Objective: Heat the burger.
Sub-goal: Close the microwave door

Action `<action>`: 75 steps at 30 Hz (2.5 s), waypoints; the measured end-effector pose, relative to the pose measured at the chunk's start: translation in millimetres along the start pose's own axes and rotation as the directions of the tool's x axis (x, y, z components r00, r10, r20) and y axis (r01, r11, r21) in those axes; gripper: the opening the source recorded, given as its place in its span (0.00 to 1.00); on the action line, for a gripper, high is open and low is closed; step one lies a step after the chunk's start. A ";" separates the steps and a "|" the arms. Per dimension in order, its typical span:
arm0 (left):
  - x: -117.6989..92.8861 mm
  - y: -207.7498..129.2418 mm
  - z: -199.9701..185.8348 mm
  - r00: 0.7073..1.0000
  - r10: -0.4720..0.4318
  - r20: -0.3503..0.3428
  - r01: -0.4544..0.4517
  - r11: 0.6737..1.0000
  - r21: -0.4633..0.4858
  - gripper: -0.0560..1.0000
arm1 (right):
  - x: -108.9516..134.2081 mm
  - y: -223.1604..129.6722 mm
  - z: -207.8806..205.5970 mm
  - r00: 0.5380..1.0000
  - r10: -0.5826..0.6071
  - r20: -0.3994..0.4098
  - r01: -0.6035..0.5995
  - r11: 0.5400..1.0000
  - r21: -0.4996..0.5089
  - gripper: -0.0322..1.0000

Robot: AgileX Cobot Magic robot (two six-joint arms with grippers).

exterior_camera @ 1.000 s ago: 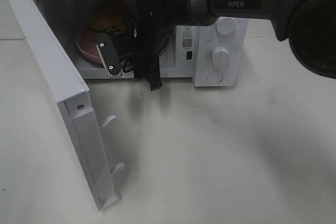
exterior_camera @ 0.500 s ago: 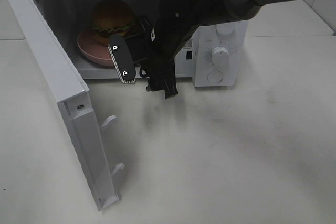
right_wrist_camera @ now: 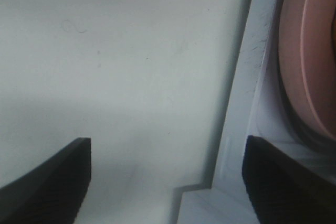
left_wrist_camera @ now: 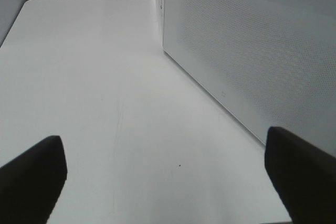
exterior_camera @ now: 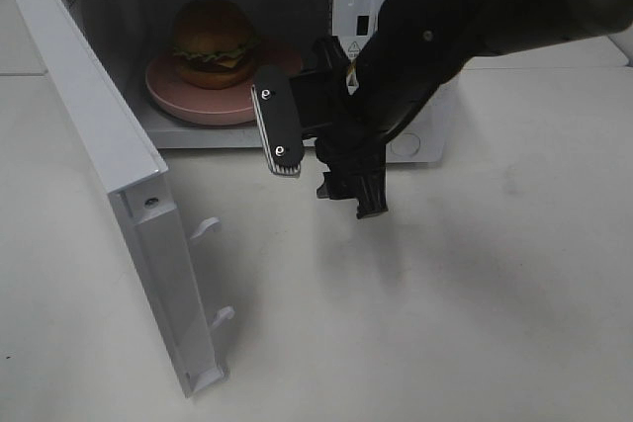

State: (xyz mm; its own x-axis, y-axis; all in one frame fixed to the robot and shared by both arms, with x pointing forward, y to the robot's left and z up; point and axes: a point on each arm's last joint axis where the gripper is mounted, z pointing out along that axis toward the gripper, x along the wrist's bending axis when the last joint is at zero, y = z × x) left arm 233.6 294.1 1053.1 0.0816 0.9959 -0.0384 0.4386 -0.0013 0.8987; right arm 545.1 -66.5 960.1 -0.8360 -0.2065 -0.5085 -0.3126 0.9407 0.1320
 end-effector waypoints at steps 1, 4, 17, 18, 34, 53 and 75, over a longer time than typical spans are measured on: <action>0.0 0.0 0.0 1.000 0.000 0.000 0.000 1.000 0.000 0.96 | 0.0 0.0 0.0 1.000 0.000 0.000 0.000 1.000 0.000 0.77; 0.0 0.0 0.0 1.000 0.000 0.000 0.000 1.000 0.000 0.96 | 12.4 -6.4 -11.8 0.999 0.038 -0.022 -0.038 0.999 0.019 0.77; 0.0 0.0 0.0 1.000 0.000 0.000 0.000 1.000 0.000 0.96 | 54.3 -32.6 -81.5 0.850 0.525 -0.045 -0.512 0.843 0.162 0.77; 0.0 0.0 0.0 1.000 0.000 0.000 0.000 1.000 0.000 0.96 | 54.3 -32.6 -81.5 0.850 0.525 -0.045 -0.512 0.843 0.162 0.77; 0.0 0.0 0.0 1.000 0.000 0.000 0.000 1.000 0.000 0.96 | 81.1 -54.1 -170.5 0.411 0.906 0.106 -0.877 0.360 0.317 0.77; 0.0 0.0 0.0 1.000 0.000 0.000 0.000 1.000 0.000 0.96 | 130.9 -76.4 -222.5 0.351 0.928 0.121 -0.923 0.322 0.211 0.77; 0.0 0.0 0.0 1.000 0.000 0.000 0.000 1.000 0.000 0.96 | 222.7 -119.2 -265.5 0.007 0.975 0.223 -0.988 0.041 -0.146 0.77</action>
State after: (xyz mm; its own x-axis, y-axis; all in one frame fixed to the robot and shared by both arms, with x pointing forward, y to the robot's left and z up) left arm 233.6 294.1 1053.1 0.0816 0.9959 -0.0384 0.4386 -0.0013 0.8987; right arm 276.4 -296.1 1057.0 -0.2100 0.9755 -0.0648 0.7479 0.2030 0.6320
